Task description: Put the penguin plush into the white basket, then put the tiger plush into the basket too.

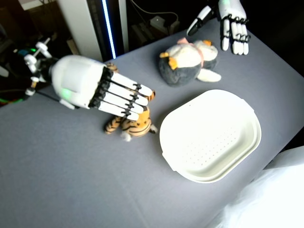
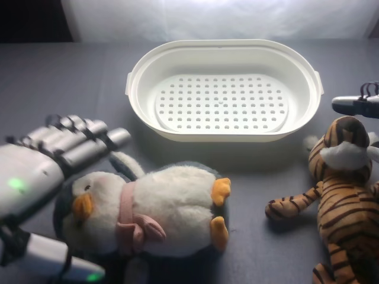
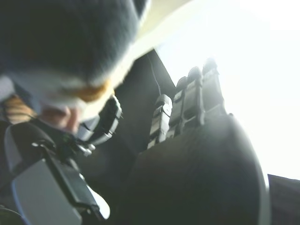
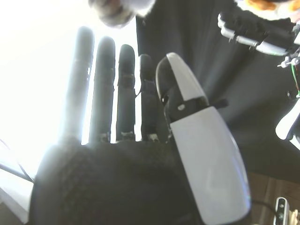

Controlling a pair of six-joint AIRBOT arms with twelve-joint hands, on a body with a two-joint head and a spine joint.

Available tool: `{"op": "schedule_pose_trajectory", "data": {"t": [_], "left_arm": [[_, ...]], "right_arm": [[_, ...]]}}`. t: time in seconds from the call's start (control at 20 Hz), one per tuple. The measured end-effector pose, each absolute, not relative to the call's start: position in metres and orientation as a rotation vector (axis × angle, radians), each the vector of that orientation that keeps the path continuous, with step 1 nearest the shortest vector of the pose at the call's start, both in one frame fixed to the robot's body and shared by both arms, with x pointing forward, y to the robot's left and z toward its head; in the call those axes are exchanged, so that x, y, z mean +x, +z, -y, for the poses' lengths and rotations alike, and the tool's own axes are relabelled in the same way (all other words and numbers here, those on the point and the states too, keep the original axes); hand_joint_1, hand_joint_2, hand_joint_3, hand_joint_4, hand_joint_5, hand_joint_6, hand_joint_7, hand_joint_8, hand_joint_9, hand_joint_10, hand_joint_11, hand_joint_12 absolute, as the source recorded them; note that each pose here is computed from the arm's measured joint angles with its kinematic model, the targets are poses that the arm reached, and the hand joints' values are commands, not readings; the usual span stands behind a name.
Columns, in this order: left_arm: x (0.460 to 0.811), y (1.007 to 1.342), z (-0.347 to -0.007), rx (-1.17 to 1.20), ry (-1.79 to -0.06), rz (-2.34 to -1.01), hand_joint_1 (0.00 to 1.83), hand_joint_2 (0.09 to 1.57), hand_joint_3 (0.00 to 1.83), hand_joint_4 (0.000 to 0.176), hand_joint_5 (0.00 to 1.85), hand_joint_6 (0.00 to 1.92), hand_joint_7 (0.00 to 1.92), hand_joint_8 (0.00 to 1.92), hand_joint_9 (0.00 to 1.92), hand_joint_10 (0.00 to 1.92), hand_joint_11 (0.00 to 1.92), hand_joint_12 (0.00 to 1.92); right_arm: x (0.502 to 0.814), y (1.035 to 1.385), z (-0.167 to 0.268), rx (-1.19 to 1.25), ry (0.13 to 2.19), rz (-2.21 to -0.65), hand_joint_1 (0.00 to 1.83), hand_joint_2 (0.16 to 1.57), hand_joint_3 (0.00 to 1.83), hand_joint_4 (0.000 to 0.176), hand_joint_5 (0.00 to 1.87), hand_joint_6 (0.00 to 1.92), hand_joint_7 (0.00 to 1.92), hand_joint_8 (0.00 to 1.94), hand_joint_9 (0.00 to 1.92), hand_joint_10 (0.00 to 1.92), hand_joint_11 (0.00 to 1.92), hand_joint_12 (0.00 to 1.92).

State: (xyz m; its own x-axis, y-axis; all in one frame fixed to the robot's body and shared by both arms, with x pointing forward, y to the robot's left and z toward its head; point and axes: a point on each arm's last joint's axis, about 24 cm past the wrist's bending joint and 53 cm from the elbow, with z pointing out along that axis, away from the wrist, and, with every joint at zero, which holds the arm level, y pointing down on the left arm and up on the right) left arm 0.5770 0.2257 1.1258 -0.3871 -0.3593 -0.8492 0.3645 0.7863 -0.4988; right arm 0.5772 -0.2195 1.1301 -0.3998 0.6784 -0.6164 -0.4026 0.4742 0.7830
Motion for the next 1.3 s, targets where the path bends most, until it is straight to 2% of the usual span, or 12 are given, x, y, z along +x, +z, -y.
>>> {"op": "schedule_pose_trajectory", "data": {"t": [0.15, 0.2, 0.35, 0.4, 0.45, 0.5, 0.6, 1.0, 1.05, 1.1, 1.15, 1.3], "left_arm": [[0.581, 1.115, -0.219, 0.045, -0.737, -1.846, 0.91, 0.74, 0.01, 0.161, 0.12, 0.01, 0.08, 0.01, 0.05, 0.01, 0.02, 0.01], [0.583, 1.117, -0.219, 0.043, -0.733, -1.838, 0.96, 0.76, 0.0, 0.106, 0.32, 0.02, 0.26, 0.02, 0.22, 0.03, 0.09, 0.06], [0.588, 1.113, -0.219, 0.026, -0.736, -1.833, 0.93, 0.95, 0.0, 0.032, 0.76, 0.01, 0.7, 0.02, 0.57, 0.03, 0.29, 0.24], [0.589, 1.11, -0.217, 0.003, -0.747, -1.831, 1.02, 1.04, 0.01, 0.147, 1.01, 0.65, 0.98, 0.04, 0.79, 0.08, 0.3, 0.64], [0.591, 1.114, -0.215, 0.001, -0.756, -1.814, 1.1, 1.05, 0.0, 0.029, 1.11, 0.7, 1.17, 0.12, 0.87, 0.38, 0.31, 1.23], [0.594, 1.117, -0.214, 0.005, -0.763, -1.798, 1.23, 1.06, 0.0, 0.0, 1.21, 0.46, 1.05, 0.92, 0.83, 0.8, 0.42, 1.49], [0.596, 1.12, -0.211, -0.007, -0.779, -1.784, 1.29, 1.06, 0.0, 0.0, 1.31, 0.15, 1.01, 1.17, 0.95, 1.11, 0.83, 1.45], [0.596, 1.228, -0.229, -0.044, -0.921, -1.412, 1.25, 1.1, 0.0, 0.0, 1.17, 0.46, 0.87, 1.41, 0.81, 1.5, 0.69, 1.73], [0.596, 1.241, -0.229, -0.036, -0.922, -1.359, 1.26, 1.11, 0.0, 0.0, 1.15, 0.47, 0.9, 1.36, 0.77, 1.44, 0.63, 1.67], [0.598, 1.251, -0.228, -0.017, -0.896, -1.318, 1.26, 1.11, 0.0, 0.0, 1.15, 0.47, 0.9, 1.36, 0.77, 1.44, 0.63, 1.67], [0.607, 1.262, -0.23, -0.014, -0.838, -1.263, 1.25, 1.07, 0.0, 0.0, 1.18, 0.53, 1.0, 1.11, 0.82, 1.05, 0.58, 1.42], [0.661, 1.265, -0.237, -0.12, -0.78, -1.242, 1.39, 1.06, 0.0, 0.0, 1.02, 0.92, 1.22, 0.54, 0.94, 1.09, 0.58, 1.18]], "right_arm": [[0.577, 1.128, 0.219, 0.243, 1.194, -1.597, 1.03, 1.36, 0.0, 0.0, 0.61, 0.01, 0.69, 0.02, 0.71, 0.01, 0.64, 0.16], [0.578, 1.128, 0.22, 0.245, 1.193, -1.597, 1.06, 1.35, 0.0, 0.0, 0.63, 0.01, 0.71, 0.02, 0.7, 0.01, 0.62, 0.15], [0.579, 1.128, 0.22, 0.252, 1.189, -1.596, 1.12, 1.35, 0.0, 0.0, 0.67, 0.01, 0.76, 0.01, 0.72, 0.01, 0.6, 0.15], [0.58, 1.128, 0.221, 0.254, 1.189, -1.594, 1.11, 1.35, 0.0, 0.0, 0.68, 0.01, 0.78, 0.01, 0.74, 0.01, 0.6, 0.15], [0.58, 1.129, 0.221, 0.257, 1.189, -1.59, 1.08, 1.35, 0.0, 0.0, 0.7, 0.01, 0.8, 0.02, 0.75, 0.01, 0.59, 0.15], [0.581, 1.129, 0.221, 0.258, 1.188, -1.59, 1.08, 1.34, 0.0, 0.0, 0.72, 0.01, 0.81, 0.01, 0.76, 0.01, 0.61, 0.16], [0.581, 1.128, 0.222, 0.261, 1.184, -1.592, 1.12, 1.34, 0.0, 0.0, 0.76, 0.01, 0.86, 0.0, 0.8, 0.0, 0.61, 0.19], [0.582, 1.129, 0.223, 0.265, 1.185, -1.586, 1.13, 1.36, 0.0, 0.0, 0.76, 0.0, 0.91, 0.01, 0.89, 0.01, 0.73, 0.25], [0.582, 1.129, 0.223, 0.264, 1.184, -1.586, 1.05, 1.33, 0.01, 0.0, 0.63, 1.21, 0.93, 0.01, 0.91, 0.01, 0.77, 0.25], [0.583, 1.13, 0.223, 0.262, 1.185, -1.583, 1.05, 1.33, 0.01, 0.0, 0.63, 1.21, 0.93, 0.01, 0.91, 0.01, 0.77, 0.25], [0.583, 1.131, 0.223, 0.258, 1.185, -1.581, 1.07, 1.36, 0.0, 0.0, 0.57, 0.67, 0.91, 0.02, 0.9, 0.02, 0.77, 0.24], [0.583, 1.131, 0.223, 0.256, 1.186, -1.58, 1.08, 1.35, 0.0, 0.0, 0.75, 0.03, 0.91, 0.0, 0.89, 0.0, 0.76, 0.19]]}}
